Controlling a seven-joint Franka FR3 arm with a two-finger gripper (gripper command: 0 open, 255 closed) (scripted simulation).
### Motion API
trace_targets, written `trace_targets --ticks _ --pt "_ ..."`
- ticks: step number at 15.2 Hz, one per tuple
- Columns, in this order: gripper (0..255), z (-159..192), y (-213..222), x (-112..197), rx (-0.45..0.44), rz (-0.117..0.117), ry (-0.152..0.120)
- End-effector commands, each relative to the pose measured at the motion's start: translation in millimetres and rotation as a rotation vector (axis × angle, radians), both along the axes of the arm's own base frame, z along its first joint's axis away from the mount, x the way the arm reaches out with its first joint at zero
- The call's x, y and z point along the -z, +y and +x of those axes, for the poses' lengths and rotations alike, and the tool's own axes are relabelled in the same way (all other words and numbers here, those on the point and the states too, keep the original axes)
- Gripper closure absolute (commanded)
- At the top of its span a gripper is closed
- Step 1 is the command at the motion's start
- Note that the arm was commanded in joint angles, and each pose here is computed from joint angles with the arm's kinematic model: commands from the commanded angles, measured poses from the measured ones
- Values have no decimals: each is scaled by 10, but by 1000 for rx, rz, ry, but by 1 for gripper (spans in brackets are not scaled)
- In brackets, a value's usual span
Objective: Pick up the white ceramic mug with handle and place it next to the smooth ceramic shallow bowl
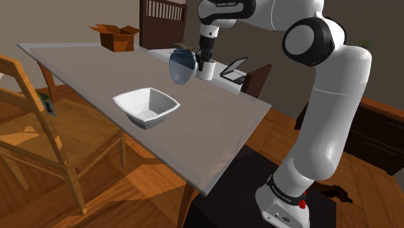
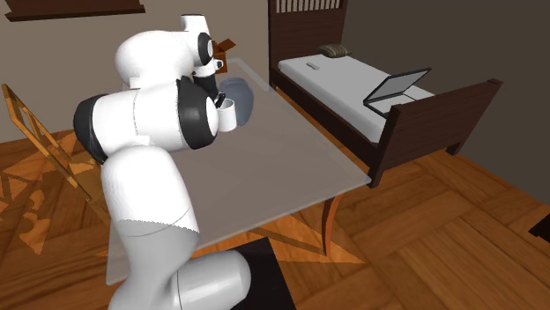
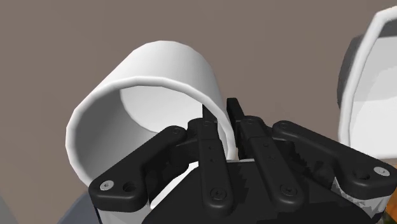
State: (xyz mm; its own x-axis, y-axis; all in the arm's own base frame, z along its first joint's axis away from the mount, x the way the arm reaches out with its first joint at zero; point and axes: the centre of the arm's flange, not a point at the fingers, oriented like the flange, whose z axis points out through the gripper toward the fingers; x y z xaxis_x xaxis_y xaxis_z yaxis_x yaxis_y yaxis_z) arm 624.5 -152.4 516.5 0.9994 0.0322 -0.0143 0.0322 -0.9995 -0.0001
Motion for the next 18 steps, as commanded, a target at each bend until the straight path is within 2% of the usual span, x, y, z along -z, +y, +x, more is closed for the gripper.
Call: trace_targets --ticks 1,4,18 --pt "255 169 190 -17 1 0 -1" --pt "255 398 429 -19 1 0 -1" --pt "255 398 429 720 1 0 -1"
